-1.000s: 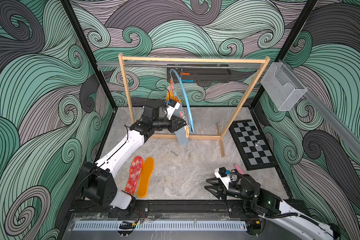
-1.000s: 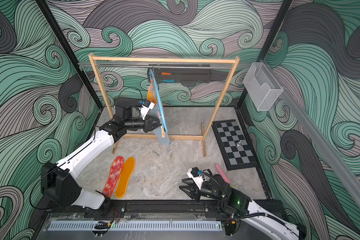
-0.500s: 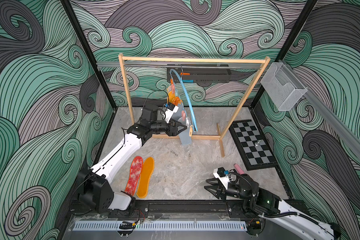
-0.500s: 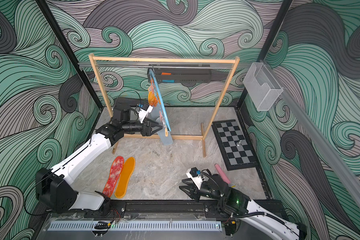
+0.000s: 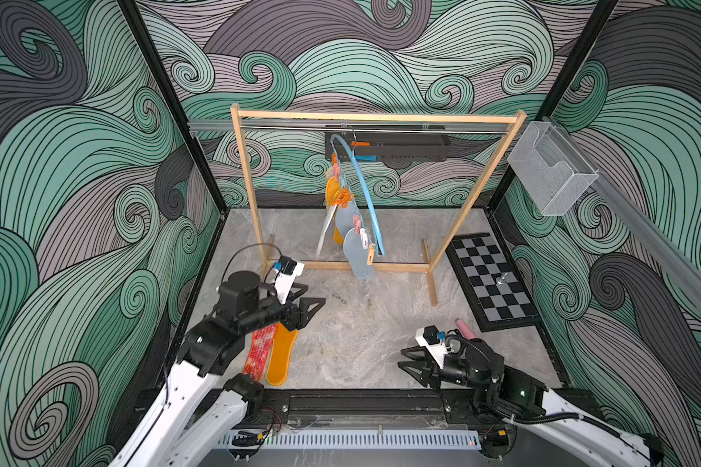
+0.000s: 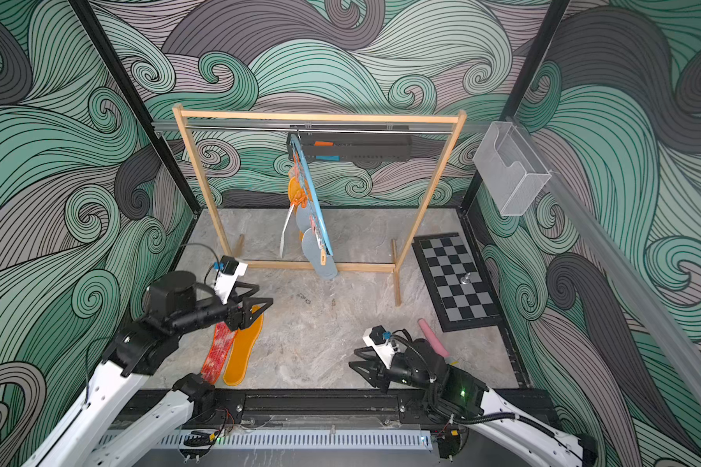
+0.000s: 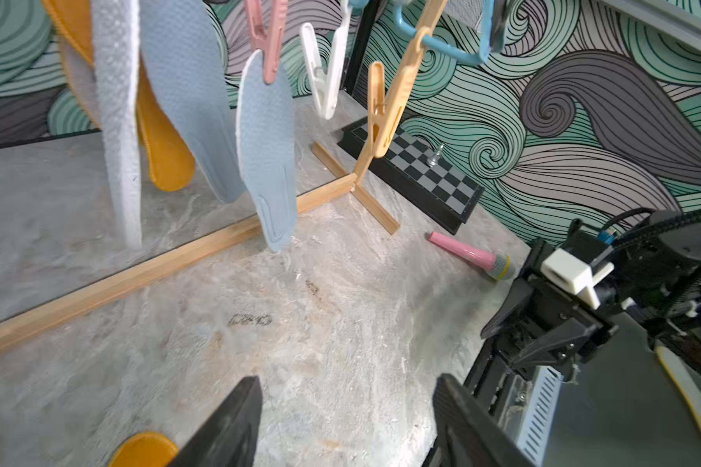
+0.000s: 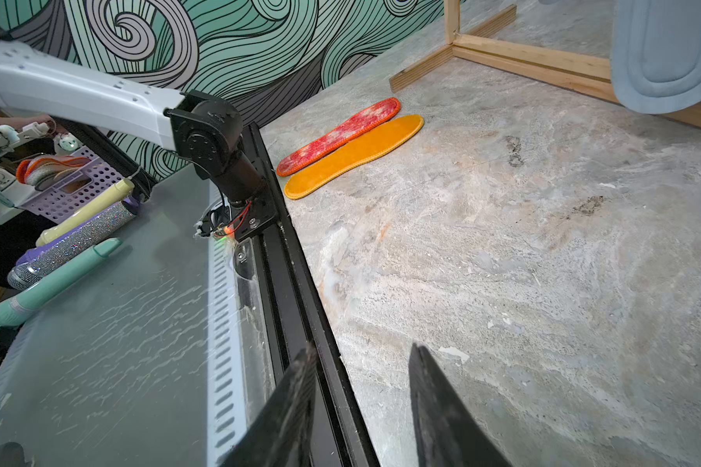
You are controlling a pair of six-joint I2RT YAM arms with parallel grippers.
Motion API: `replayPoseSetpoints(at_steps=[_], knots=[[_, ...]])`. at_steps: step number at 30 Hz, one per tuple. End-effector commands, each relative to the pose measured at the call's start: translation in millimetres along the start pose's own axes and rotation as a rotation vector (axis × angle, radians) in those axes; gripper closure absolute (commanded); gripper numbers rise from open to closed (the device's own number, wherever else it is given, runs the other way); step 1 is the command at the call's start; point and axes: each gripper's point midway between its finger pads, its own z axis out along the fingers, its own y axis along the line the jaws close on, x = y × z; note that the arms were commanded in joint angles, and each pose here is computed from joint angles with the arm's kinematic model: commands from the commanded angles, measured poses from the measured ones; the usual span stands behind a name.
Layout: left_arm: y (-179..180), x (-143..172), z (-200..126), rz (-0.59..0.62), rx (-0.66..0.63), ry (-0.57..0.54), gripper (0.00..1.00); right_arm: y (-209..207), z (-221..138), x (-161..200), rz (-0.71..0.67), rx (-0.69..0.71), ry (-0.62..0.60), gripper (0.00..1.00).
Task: Take the shoe insoles off the hanger
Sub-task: Remove the insole from the hanger.
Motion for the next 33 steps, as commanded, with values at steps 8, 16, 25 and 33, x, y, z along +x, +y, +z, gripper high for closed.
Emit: replayPoseSetpoints(at_steps=[8,16,25,33], knots=[[22.9,22.2,-22.6,0.009,-0.168,-0.058,0.31,-2.2,4.5,-1.8,-0.001,0.016,0.008,0.59],[18.5,26.4,-19.5,0.0,-0.139,-0.034,0.32,-18.6,9.1,-4.4,0.014,0.112,0.02,0.58],[20.8,27.5,-21.2,0.005,-0.154,-0.044,0.32,-49.8,48.6,-23.3,0.182,0.125,0.082,0.55],[19.2,27.1,-22.3,0.012,-0.15,-0.054,0.31,-101.1,80.0,-92.7,0.234,0.118,-0.007,0.43]])
